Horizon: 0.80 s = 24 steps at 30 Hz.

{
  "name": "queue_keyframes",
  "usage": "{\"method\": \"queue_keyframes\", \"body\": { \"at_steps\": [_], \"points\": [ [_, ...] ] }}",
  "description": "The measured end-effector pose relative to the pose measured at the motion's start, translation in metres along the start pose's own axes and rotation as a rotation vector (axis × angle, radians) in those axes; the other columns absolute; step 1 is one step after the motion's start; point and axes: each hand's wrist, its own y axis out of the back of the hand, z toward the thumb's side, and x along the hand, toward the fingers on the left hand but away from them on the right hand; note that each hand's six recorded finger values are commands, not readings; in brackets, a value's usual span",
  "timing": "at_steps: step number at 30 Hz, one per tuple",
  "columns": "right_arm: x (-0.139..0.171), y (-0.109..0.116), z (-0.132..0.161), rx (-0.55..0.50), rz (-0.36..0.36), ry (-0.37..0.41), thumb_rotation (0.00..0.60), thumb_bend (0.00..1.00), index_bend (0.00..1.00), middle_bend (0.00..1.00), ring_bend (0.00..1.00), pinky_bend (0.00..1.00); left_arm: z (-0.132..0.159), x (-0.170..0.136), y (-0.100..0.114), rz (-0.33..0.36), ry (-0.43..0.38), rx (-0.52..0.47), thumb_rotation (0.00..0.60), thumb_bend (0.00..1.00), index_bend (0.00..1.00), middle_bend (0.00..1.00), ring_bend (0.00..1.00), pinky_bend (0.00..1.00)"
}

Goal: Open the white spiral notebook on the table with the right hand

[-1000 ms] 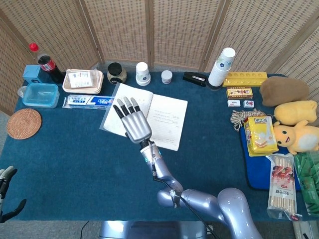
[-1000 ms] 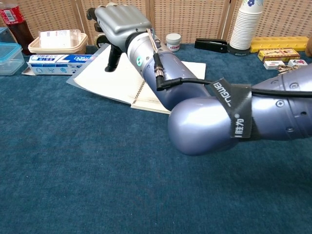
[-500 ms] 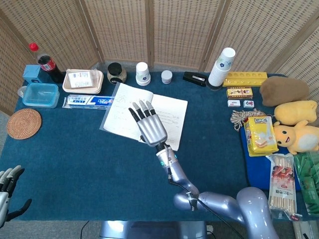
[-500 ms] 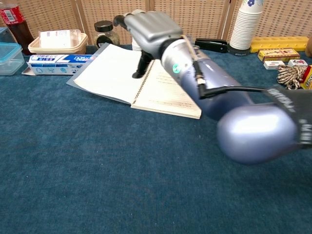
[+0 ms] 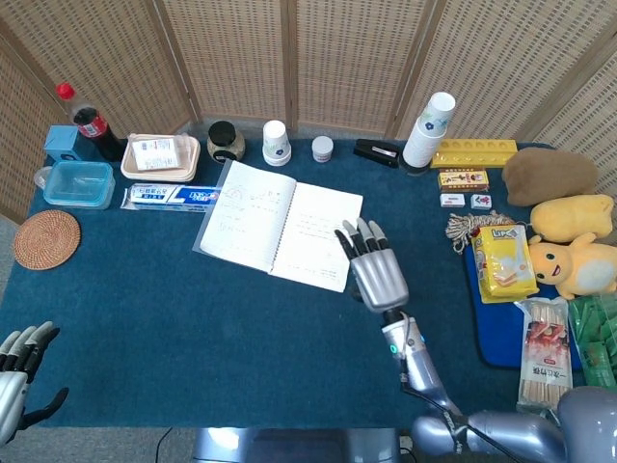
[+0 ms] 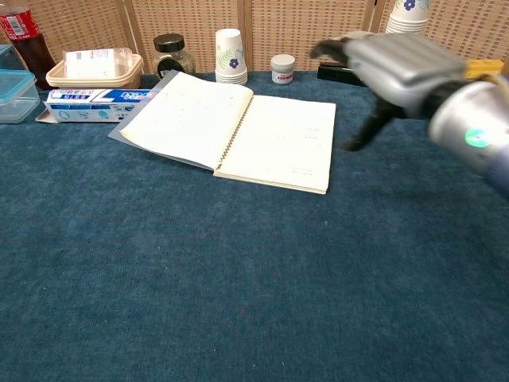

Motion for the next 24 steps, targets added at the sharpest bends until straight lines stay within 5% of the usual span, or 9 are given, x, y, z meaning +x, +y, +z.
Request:
{"method": "queue_keyframes", "body": {
  "at_steps": [14,24],
  "points": [
    [0.093,-0.004,-0.091,0.126,0.024,-0.219,0.6,0.14,0.1,0.14,0.02,0.12,0.002,0.008,0.001,-0.019,0.0,0.052,0.6,0.27,0.12,0.06,0.01,0.0],
    [0.155,-0.013,-0.127,0.098,0.049,-0.312,0.6,0.14,0.12,0.15,0.02,0.11,-0.015,-0.001,0.005,0.006,0.076,0.063,0.6,0.27,0.13,0.07,0.01,0.0]
  ]
}}
